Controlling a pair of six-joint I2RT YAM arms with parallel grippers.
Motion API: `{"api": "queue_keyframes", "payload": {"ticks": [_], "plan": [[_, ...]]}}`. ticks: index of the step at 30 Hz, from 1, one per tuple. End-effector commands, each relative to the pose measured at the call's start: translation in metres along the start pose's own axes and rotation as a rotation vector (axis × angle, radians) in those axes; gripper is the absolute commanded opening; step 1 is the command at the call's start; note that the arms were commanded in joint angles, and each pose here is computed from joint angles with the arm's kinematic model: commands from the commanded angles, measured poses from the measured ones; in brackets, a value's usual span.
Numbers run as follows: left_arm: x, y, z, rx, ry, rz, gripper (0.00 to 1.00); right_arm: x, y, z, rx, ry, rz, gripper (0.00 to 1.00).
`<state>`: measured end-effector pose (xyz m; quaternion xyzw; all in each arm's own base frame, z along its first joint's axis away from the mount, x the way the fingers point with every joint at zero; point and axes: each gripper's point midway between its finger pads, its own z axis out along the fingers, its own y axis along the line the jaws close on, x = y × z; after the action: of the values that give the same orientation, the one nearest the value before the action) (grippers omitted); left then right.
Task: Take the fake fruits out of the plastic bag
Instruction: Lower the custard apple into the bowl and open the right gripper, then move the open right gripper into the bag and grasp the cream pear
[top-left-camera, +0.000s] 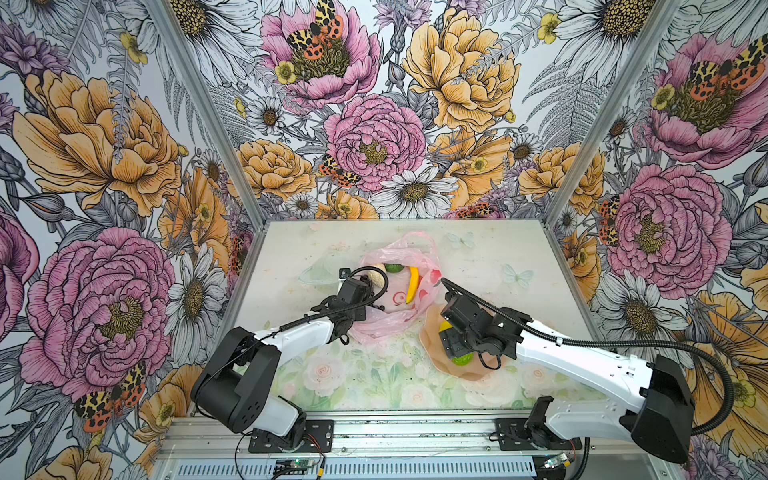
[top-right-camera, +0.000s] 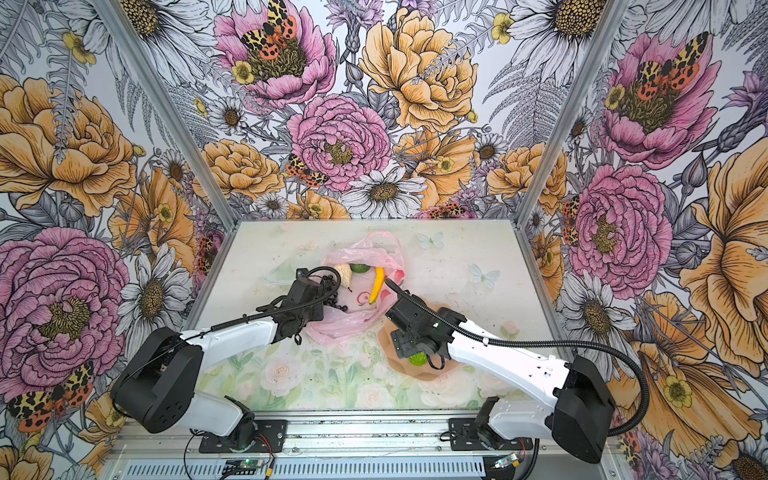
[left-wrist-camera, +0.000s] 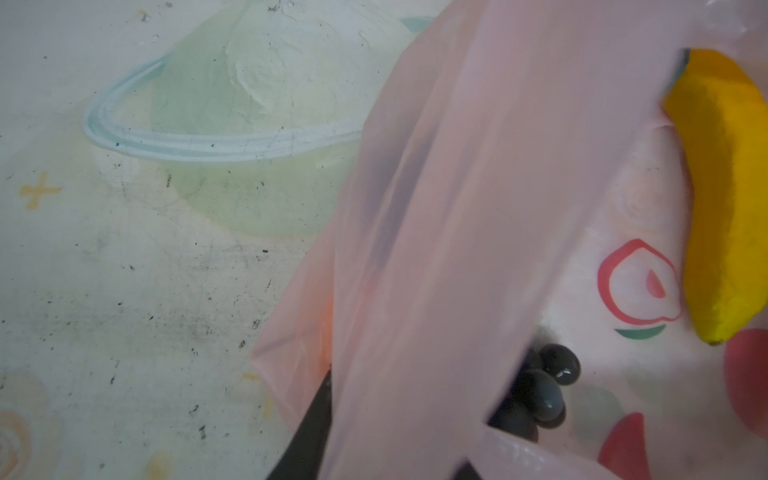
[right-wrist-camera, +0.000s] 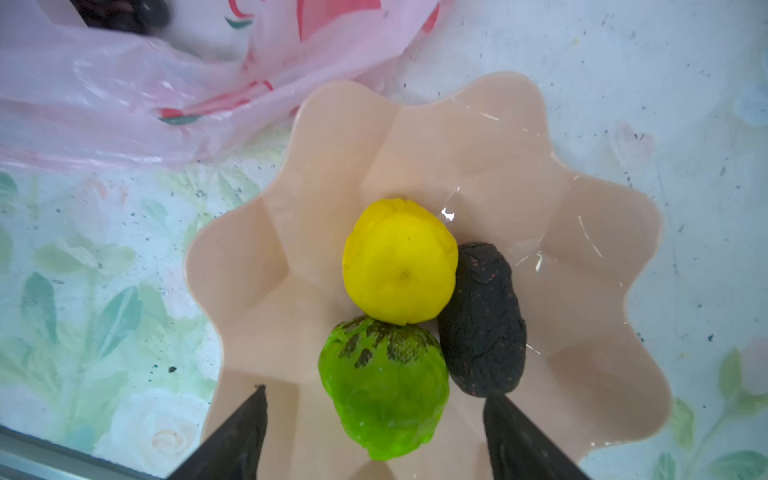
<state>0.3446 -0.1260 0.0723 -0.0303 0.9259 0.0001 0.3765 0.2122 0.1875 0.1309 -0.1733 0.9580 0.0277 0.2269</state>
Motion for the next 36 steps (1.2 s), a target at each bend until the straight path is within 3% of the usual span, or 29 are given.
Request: {"api": "queue_keyframes", "payload": {"ticks": [1, 5, 11, 22, 27, 31, 36], "plan": [[-0.011, 0.0, -0.004, -0.008, -0.036, -0.001, 0.28, -0.03, -0.003, -0.021, 0.013, -0.106, 0.017, 0.82], [-0.012, 0.001, -0.006, -0.006, -0.046, -0.01, 0.28, -0.06, 0.005, -0.029, 0.002, -0.194, 0.02, 0.81], [-0.012, 0.002, -0.006, -0.008, -0.047, -0.013, 0.28, -0.113, 0.046, -0.016, -0.139, -0.314, 0.059, 0.77], [-0.014, 0.006, -0.009, -0.013, -0.065, -0.028, 0.27, -0.185, 0.094, 0.061, -0.258, -0.355, 0.064, 0.61], [-0.015, 0.007, -0.01, -0.011, -0.066, -0.036, 0.27, -0.205, 0.086, 0.105, -0.293, -0.331, 0.148, 0.56], [-0.015, 0.008, -0.01, -0.013, -0.067, -0.038, 0.27, -0.217, 0.094, 0.126, -0.334, -0.332, 0.178, 0.57], [-0.015, 0.009, -0.009, -0.01, -0.064, -0.042, 0.27, -0.229, 0.099, 0.144, -0.369, -0.345, 0.249, 0.65]]}}
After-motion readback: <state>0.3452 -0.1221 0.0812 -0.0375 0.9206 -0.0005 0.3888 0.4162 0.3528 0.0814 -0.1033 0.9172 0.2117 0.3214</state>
